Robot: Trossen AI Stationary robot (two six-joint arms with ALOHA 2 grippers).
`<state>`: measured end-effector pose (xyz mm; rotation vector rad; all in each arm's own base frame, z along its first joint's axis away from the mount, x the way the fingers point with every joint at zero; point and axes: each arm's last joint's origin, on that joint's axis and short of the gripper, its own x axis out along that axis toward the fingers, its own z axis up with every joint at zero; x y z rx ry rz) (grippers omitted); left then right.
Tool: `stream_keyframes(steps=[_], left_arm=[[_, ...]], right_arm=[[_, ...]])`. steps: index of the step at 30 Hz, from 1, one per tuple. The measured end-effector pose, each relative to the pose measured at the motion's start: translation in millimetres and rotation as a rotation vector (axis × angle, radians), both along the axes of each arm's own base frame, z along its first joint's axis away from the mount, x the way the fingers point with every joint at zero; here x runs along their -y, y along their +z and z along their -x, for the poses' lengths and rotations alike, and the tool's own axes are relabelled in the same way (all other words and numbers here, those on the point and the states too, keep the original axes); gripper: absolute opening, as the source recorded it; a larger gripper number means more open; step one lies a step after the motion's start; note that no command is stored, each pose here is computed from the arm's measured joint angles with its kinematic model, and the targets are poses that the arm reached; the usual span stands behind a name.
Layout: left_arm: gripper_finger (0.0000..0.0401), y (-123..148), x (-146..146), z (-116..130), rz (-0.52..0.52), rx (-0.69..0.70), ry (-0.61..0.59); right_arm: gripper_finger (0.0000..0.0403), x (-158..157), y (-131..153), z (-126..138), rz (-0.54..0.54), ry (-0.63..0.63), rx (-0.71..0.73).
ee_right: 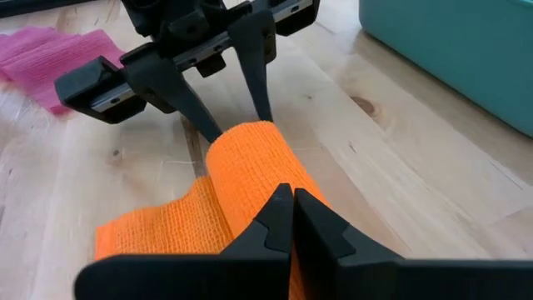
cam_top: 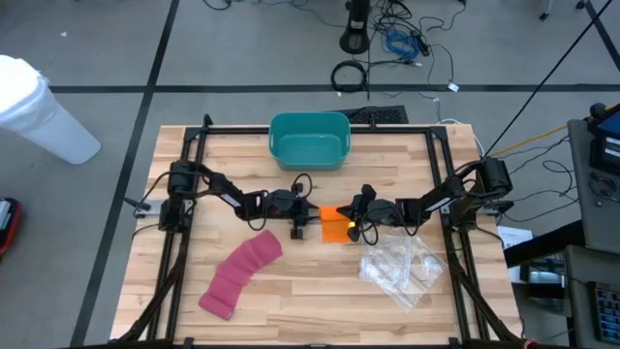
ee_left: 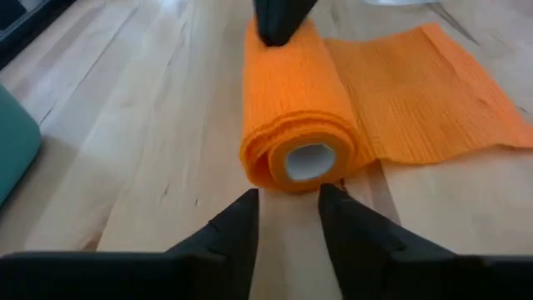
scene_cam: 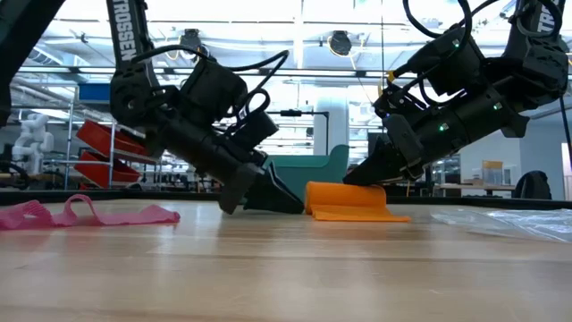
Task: Roll bandage
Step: Roll the orange bandage
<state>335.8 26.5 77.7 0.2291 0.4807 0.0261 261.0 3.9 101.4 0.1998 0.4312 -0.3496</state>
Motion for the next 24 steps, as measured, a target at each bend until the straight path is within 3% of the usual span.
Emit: stream_keyframes(steps=[9,19,24], left_arm=[[0.0164,5.3,1.2,2.0,0.039,-0.029,0.040],[0.0164,50.8,14.8,5.6,0.037,0.057,0.029],[0.0164,58.7,17.5,4.1,0.011,0.114,0.053]], right_arm=[[0.0000,-0.4,-1.0,0.5,-0.001,0.005,-0.011],[0.0000,-20.0,-1.6,1.5,-0.013,0.138,-0.018],[0.0000,-26.7,-1.5,2.1,-0.024,0.151,-0.010]])
